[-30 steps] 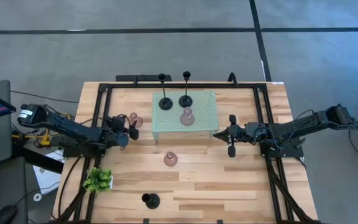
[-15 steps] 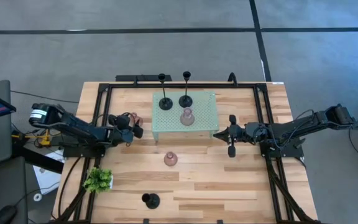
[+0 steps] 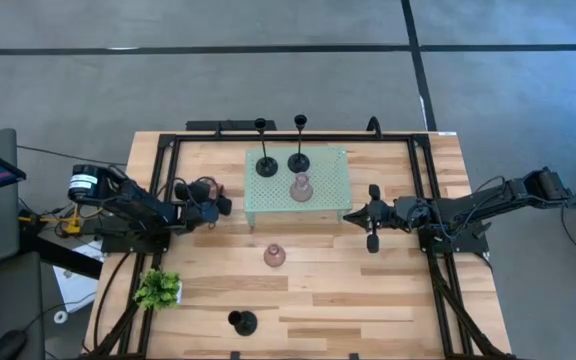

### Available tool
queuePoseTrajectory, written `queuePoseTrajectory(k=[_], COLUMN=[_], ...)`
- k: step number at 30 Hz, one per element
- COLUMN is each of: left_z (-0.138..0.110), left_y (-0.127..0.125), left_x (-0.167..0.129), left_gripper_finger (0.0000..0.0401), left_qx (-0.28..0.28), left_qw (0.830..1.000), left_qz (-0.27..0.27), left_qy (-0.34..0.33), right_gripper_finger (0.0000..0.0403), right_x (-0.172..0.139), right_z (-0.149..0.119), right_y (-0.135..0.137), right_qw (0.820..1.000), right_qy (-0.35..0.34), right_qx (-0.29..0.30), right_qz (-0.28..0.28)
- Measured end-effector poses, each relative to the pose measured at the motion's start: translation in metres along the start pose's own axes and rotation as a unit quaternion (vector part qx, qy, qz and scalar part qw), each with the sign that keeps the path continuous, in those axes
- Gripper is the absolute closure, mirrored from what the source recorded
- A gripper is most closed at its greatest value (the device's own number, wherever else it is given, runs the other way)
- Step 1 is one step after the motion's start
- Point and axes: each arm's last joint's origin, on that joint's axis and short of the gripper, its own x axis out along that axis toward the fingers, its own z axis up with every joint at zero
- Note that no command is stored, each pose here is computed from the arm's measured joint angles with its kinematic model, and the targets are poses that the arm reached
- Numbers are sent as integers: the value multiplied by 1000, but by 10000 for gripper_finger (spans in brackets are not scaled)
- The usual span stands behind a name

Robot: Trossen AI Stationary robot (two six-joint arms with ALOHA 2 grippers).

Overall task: Pick & Place candle stick holders
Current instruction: Put the top pink glass candle holder on the shelf

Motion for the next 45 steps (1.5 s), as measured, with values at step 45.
queuePoseTrajectory(k=[45], left_z=[30], left_y=[1], left_x=[-13], left_gripper_finger=[273], left_qx=[32], left_qw=[998], left_qz=[-39], left_qy=[-49], right_gripper_finger=[402], right_x=[0], right_z=[0], right_y=[0], right_qw=[1000], right_qy=[2], right_qx=[0], right_qz=[0])
